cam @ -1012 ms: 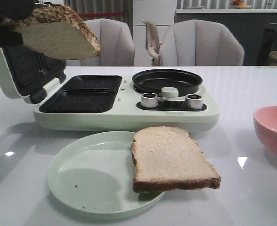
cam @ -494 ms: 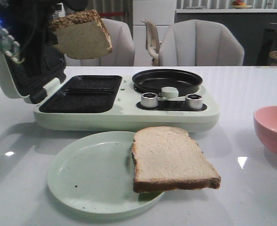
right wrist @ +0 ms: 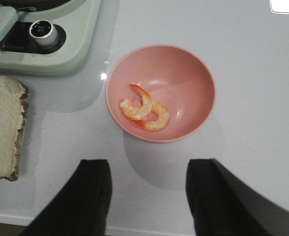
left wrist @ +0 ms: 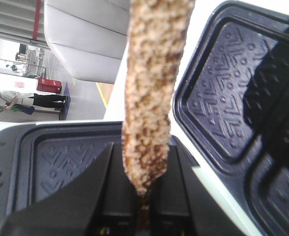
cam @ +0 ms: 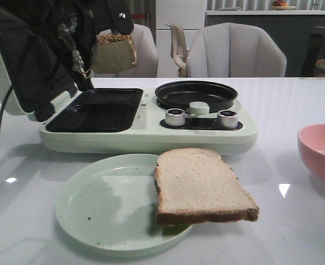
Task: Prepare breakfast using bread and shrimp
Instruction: 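Carry the bread with the left gripper and lower it onto the waffle plate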
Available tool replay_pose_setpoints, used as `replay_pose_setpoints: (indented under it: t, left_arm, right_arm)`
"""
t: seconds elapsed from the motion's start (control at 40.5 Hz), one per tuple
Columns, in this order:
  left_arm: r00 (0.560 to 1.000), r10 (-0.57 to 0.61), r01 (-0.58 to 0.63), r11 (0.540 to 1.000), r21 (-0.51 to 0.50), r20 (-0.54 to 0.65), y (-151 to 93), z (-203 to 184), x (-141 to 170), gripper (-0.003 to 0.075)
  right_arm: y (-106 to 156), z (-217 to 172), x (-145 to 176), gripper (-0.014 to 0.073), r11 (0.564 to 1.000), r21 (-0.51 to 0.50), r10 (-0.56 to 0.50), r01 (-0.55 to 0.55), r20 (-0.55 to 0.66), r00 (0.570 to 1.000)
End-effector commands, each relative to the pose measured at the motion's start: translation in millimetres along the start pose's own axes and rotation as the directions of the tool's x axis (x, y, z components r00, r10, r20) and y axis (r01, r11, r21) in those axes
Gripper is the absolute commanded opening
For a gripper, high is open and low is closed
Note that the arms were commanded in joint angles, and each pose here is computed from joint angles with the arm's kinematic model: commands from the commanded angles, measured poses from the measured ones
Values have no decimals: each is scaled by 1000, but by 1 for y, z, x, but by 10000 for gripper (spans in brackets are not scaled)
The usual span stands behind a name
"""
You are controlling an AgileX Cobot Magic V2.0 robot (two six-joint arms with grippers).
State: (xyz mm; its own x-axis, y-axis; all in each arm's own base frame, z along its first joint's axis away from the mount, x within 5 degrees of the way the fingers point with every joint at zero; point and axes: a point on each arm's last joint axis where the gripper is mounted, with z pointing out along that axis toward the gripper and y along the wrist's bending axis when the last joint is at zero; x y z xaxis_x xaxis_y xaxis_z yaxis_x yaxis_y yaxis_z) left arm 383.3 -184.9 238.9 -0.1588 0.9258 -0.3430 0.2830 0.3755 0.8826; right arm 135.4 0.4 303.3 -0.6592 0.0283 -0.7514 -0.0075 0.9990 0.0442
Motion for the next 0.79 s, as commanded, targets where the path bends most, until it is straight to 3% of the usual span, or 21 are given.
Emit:
replay_pose_setpoints:
  t: [0.0,0.272,0.518,0.592,0.765]
  left_arm:
    - [1000,-6,9,992,-128,25,35,-1,-10,100]
    - [997,78,-76,994,-74,27,22,19,-8,100]
    - [996,86,-86,995,-52,9,15,28,-1,114]
    - [996,86,-86,995,-48,13,15,28,-1,176]
    - [996,87,-86,996,-34,27,13,28,-2,429]
  right_arm:
    - [0,-5,-12,465,1000,4,1,-1,85,996]
    - [0,-5,-12,465,1000,4,1,-1,85,996]
    - [0,-5,-12,465,1000,4,1,-1,85,996]
    - [0,-5,-12,465,1000,4,1,-1,85,996]
    - [0,-5,-12,465,1000,4,1,-1,85,996]
